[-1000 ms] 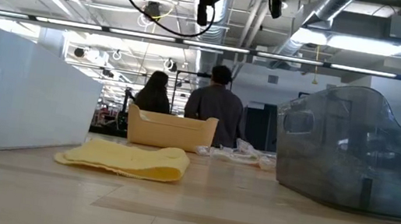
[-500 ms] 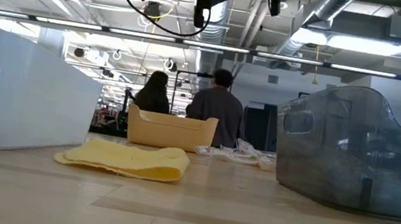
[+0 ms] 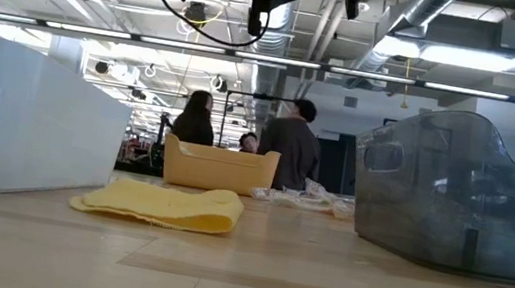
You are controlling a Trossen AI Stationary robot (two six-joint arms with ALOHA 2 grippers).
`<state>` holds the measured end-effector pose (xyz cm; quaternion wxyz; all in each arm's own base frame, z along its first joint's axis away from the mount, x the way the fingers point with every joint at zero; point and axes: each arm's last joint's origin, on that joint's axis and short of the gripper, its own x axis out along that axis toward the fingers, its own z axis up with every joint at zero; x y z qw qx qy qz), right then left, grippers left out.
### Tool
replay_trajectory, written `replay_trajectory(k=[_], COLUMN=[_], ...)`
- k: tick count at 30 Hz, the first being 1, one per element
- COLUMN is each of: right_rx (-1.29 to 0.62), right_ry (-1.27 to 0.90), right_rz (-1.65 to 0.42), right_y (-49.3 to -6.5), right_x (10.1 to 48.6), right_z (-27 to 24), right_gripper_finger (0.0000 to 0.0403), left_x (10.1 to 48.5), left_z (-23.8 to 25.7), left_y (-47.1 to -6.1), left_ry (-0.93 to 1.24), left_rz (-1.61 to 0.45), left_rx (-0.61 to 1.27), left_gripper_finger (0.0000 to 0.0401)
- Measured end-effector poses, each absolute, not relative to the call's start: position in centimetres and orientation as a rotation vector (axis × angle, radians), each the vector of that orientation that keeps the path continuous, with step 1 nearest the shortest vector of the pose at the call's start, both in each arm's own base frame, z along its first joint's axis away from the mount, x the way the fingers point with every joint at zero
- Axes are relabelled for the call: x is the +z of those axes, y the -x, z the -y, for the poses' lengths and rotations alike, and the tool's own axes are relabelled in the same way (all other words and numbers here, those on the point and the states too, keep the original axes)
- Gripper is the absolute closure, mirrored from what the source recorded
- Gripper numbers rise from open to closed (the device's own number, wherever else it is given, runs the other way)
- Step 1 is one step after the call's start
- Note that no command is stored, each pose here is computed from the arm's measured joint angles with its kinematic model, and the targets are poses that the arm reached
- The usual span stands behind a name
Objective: Pick & Place Toothbrushes
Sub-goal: Put the green toothbrush into the yellow bin
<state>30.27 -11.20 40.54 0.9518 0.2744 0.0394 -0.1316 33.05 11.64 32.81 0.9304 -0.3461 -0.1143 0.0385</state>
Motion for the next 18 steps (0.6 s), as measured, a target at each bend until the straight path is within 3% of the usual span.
replay_trajectory(k=[12,18], right_rx=[-0.249,-0.261], right_ry=[-0.577,-0.576], right_rz=[-0.027,-0.022], right_y=[-32.6,-32.3], right_x=[39.6,39.8], right_z=[11.0,11.3], right_gripper_finger=[0.0388,0.0387], left_x=[32.8,32.9], left_z=[-11.6,-11.4], left_y=[-33.0,-33.0], left_ry=[0.738,0.736], left_rz=[0.235,0.218], left_rx=[0.077,0.038], left_gripper_finger=[0.0253,0.0274])
